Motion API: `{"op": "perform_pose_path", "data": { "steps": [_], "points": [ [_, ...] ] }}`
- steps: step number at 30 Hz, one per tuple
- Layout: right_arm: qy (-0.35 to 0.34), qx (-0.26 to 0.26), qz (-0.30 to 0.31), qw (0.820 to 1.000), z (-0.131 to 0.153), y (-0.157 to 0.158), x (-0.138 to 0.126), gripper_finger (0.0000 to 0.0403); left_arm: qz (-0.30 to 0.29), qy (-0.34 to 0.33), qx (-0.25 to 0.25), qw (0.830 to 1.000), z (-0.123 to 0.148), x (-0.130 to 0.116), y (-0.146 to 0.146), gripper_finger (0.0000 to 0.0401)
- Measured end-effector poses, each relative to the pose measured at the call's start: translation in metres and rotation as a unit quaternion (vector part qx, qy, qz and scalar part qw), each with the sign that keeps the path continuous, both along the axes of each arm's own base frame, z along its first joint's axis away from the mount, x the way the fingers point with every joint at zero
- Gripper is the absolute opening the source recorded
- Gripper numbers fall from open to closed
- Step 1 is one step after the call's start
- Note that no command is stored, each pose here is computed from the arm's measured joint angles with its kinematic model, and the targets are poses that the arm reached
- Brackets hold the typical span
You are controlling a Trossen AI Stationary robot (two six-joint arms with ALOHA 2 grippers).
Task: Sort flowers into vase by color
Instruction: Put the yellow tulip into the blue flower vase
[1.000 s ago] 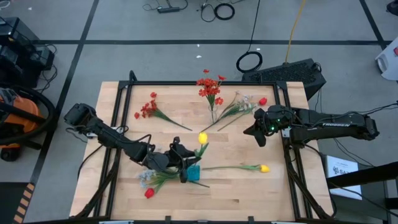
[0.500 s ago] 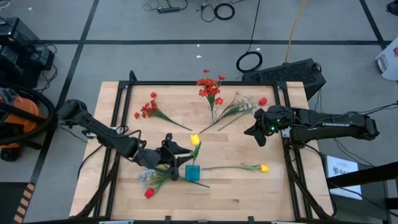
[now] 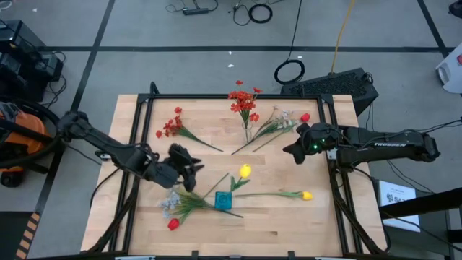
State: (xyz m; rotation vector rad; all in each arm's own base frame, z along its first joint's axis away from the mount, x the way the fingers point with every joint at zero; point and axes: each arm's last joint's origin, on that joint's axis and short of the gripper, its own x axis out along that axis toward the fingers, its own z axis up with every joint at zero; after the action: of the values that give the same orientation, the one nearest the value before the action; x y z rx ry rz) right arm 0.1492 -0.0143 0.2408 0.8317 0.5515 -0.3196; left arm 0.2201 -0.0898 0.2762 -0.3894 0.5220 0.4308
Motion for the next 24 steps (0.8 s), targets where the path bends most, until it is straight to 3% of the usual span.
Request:
{"op": "perform_pose_path", "data": {
  "steps": [8,14,24],
  "points": [
    [0.005,0.038,-0.085,0.996,-0.003,0.007,0.004,0.0000,0.082,0.086,-0.004,0.993,-0.005,-0.025,0.028,0.0102],
    [0.030,0.072,-0.115,0.990,-0.015,0.025,0.018,0.0000,0.090,0.149,0.007,0.985,-0.010,-0.036,0.038,0.0093],
    [0.154,0.103,-0.180,0.966,-0.012,0.061,0.045,0.0000,0.117,0.161,-0.004,0.980,-0.034,-0.056,0.046,0.0093]
  ]
}}
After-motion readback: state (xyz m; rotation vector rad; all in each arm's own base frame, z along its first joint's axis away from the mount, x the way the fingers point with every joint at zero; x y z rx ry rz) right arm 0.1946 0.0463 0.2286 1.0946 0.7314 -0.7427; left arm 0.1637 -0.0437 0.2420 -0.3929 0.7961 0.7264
